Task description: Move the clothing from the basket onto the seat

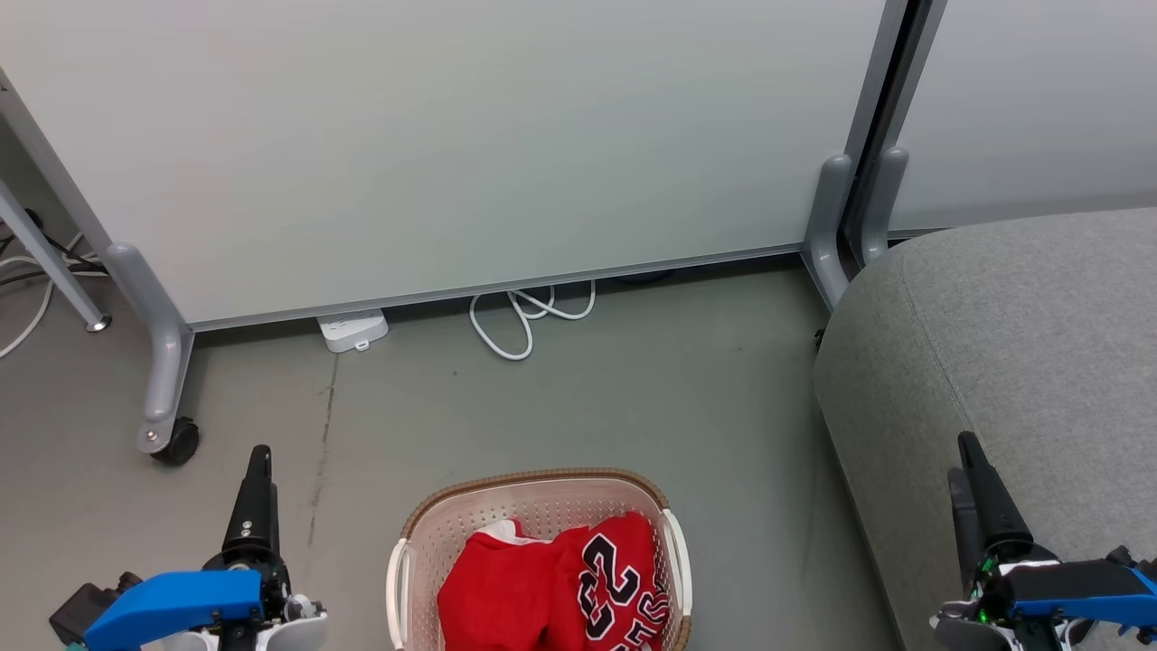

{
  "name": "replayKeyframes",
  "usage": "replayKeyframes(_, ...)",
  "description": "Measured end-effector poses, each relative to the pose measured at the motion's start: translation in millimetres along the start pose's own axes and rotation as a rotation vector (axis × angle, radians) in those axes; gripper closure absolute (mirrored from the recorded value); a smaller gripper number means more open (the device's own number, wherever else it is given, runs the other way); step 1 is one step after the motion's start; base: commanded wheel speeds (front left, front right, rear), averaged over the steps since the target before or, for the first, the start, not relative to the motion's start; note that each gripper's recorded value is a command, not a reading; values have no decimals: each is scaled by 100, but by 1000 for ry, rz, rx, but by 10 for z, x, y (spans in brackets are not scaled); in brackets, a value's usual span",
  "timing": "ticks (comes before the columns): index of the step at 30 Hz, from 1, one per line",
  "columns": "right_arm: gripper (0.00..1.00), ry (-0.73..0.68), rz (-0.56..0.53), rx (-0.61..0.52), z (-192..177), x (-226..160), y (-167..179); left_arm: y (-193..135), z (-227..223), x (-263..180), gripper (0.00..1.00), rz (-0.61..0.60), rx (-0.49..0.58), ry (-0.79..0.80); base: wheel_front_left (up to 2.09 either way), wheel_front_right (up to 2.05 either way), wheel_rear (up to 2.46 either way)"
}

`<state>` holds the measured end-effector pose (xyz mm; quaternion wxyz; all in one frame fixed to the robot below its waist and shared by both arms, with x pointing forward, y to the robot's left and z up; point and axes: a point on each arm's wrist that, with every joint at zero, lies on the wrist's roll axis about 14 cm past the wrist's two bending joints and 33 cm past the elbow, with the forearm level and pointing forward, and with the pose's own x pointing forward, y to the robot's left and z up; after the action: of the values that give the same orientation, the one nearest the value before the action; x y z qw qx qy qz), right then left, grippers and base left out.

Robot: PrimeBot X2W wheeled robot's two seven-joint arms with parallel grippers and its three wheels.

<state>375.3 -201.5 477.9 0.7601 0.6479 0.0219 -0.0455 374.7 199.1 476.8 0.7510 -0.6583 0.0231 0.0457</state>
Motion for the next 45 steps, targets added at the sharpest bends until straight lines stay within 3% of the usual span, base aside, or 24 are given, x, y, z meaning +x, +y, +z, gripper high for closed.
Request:
replayKeyframes(28,0,5,98,-542,-164,58,275,-241,-149,54,0,-61,558,-3,0,0,0)
replayKeyframes(45,0,8,139,-780,-264,45,316,-306,-255,30,0,-107,830,-4,0,0,0)
